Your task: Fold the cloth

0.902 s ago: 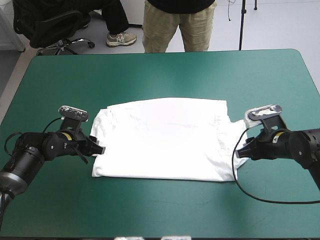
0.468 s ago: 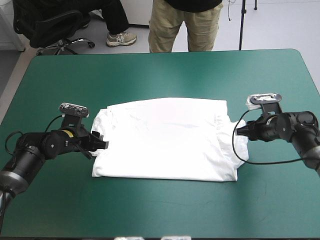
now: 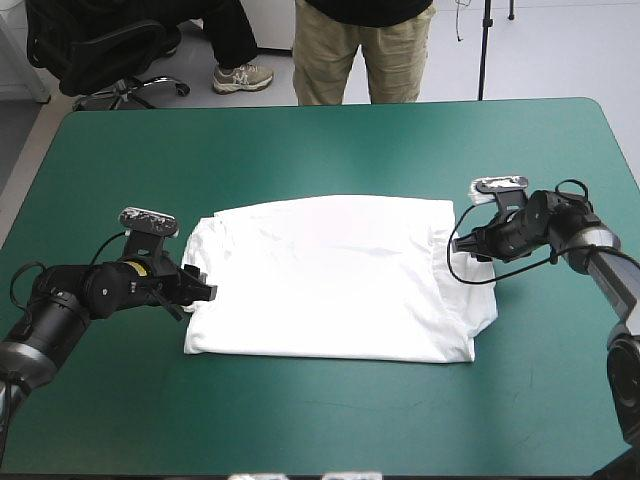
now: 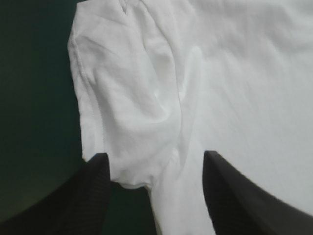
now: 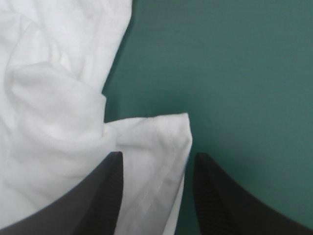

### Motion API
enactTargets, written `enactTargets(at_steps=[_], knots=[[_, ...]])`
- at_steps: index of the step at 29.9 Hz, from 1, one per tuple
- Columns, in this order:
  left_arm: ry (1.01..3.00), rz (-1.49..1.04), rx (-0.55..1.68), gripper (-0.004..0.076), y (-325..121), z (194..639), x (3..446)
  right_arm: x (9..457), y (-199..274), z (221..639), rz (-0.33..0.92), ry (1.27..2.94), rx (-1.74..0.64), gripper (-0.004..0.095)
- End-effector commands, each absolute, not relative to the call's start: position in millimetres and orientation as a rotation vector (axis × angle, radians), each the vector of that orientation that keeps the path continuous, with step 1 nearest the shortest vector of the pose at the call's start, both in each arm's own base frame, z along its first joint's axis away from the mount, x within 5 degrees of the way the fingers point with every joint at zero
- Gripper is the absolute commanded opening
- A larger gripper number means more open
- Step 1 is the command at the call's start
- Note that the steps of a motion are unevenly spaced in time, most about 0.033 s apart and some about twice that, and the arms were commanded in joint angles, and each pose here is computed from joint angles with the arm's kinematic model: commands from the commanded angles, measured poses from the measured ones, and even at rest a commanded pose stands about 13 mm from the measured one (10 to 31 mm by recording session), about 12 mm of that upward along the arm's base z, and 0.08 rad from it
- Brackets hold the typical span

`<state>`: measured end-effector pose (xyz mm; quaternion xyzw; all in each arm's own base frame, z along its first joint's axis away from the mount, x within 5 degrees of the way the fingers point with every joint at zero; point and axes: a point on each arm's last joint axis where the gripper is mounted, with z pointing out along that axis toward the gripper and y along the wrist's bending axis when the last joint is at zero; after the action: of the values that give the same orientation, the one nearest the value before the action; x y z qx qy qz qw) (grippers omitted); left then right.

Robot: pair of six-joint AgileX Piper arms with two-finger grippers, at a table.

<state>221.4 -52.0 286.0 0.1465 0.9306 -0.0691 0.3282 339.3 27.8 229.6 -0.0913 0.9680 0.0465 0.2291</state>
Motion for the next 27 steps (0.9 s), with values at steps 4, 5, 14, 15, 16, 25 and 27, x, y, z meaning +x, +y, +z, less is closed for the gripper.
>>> enactTargets(at_steps=[4, 5, 14, 15, 16, 25, 27], knots=[[2.393, -0.206, 0.369, 0.0414, -54, 298, 221, 351, 24, 243, 0.087, 2.596, -0.278, 0.0127], [2.399, -0.206, 0.371, 0.0414, -54, 297, 220, 351, 24, 243, 0.08, 2.598, -0.285, 0.0085], [2.411, -0.208, 0.374, 0.0414, -54, 297, 219, 350, 24, 248, 0.068, 2.579, -0.317, -0.0017], [2.413, -0.209, 0.375, 0.0414, -54, 297, 219, 349, 24, 252, 0.066, 2.567, -0.316, -0.0017], [2.415, -0.203, 0.379, 0.0414, -53, 296, 219, 347, 24, 256, 0.065, 2.564, -0.319, -0.0017], [2.423, -0.2, 0.39, 0.0414, -53, 296, 218, 321, 25, 306, 0.029, 2.496, -0.404, -0.0017], [2.419, -0.195, 0.391, 0.0412, -53, 296, 219, 315, 37, 313, 0.09, 2.478, -0.449, -0.0017]])
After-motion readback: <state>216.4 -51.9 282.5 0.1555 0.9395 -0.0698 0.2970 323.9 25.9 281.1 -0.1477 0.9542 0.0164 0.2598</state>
